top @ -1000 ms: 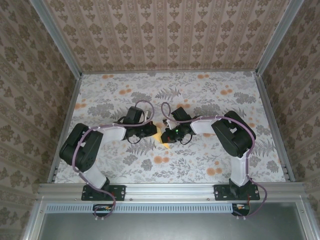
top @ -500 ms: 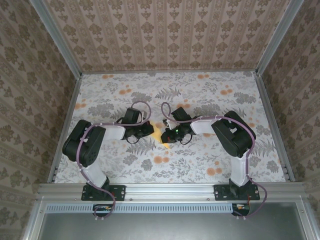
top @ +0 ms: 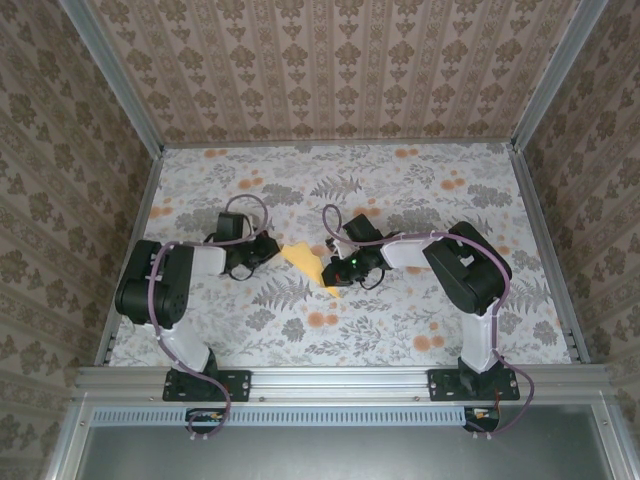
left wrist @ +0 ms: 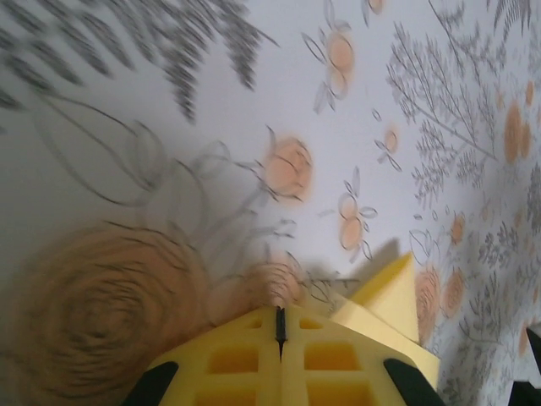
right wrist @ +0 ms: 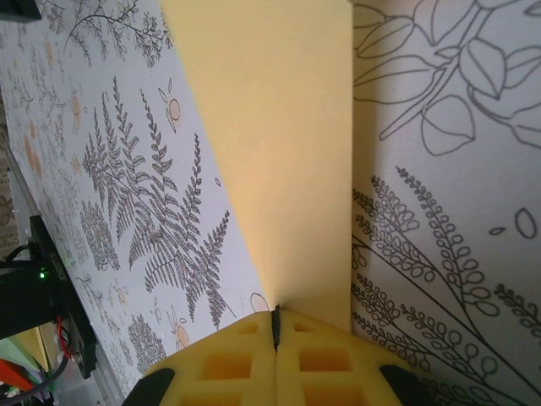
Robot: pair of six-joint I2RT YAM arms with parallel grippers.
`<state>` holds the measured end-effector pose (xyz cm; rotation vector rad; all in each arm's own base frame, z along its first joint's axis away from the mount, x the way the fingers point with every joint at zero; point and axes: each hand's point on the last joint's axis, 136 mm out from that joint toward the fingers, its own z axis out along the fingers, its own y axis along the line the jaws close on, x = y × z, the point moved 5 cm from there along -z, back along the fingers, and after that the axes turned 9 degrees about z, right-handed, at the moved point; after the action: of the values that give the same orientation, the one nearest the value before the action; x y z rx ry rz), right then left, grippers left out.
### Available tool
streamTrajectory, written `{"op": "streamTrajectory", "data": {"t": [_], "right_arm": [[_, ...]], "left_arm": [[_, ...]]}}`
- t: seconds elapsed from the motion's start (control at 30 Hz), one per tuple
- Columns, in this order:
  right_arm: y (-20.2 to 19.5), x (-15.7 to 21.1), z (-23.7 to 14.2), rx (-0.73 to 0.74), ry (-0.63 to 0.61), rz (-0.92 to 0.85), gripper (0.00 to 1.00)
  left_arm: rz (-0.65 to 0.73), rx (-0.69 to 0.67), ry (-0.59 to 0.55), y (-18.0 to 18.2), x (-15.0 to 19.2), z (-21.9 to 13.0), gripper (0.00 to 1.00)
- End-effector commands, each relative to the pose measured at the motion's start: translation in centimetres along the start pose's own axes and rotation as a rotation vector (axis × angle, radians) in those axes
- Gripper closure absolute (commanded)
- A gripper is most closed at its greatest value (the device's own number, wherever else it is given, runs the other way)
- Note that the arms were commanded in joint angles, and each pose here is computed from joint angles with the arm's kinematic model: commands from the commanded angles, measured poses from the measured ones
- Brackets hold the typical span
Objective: Fold a paper plane with a square sheet of paper (pick it up from the middle)
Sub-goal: Fold the wing for the fifth time at the center of the table, then turn over a paper plane at the center of the table.
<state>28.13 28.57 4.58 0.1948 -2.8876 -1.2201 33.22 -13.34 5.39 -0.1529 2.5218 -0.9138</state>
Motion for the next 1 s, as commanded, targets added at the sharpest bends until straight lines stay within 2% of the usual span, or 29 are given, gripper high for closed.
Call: {"op": "streamTrajectory", "data": {"t": [0.0,0.13,0.27,0.4,0.47,0.67,0.8,0.97], "right_arm": [[-6.1,5.1,0.9,0.244,0.153,0.199,0.98],[-4.2,3.9,0.4,0.183,0.109,0.174,0.96],[-0.4,1.6,-1.2,0.086,0.021,0.121,0.89],[3.0,-0.3,-4.0,0.040,-0.096,0.058,0.71],[3.8,-0.9,-5.5,0.056,-0.165,0.031,0.62],[2.4,-2.0,-10.2,0.171,-0.356,0.042,0.42],[0.3,-2.6,-12.6,0.198,-0.419,0.071,0.34],[-1.4,-2.8,-14.0,0.247,-0.477,0.081,0.21]], "left_arm": [[-0.047,-0.176,-0.003,4.5,0.3,-0.4,0.98],[-0.028,-0.146,-0.024,3.1,-0.7,-1.4,0.97],[-0.010,-0.138,-0.032,1.3,-0.7,-2.7,0.93],[0.025,-0.195,-0.029,-0.4,0.2,-4.3,0.80],[0.044,-0.236,-0.023,-1.3,0.6,-5.0,0.70],[0.089,-0.320,0.028,-4.0,2.1,-6.2,0.44],[0.111,-0.361,0.062,-5.9,3.5,-6.0,0.26],[0.113,-0.394,0.086,-8.6,5.0,-4.8,0.10]]}}
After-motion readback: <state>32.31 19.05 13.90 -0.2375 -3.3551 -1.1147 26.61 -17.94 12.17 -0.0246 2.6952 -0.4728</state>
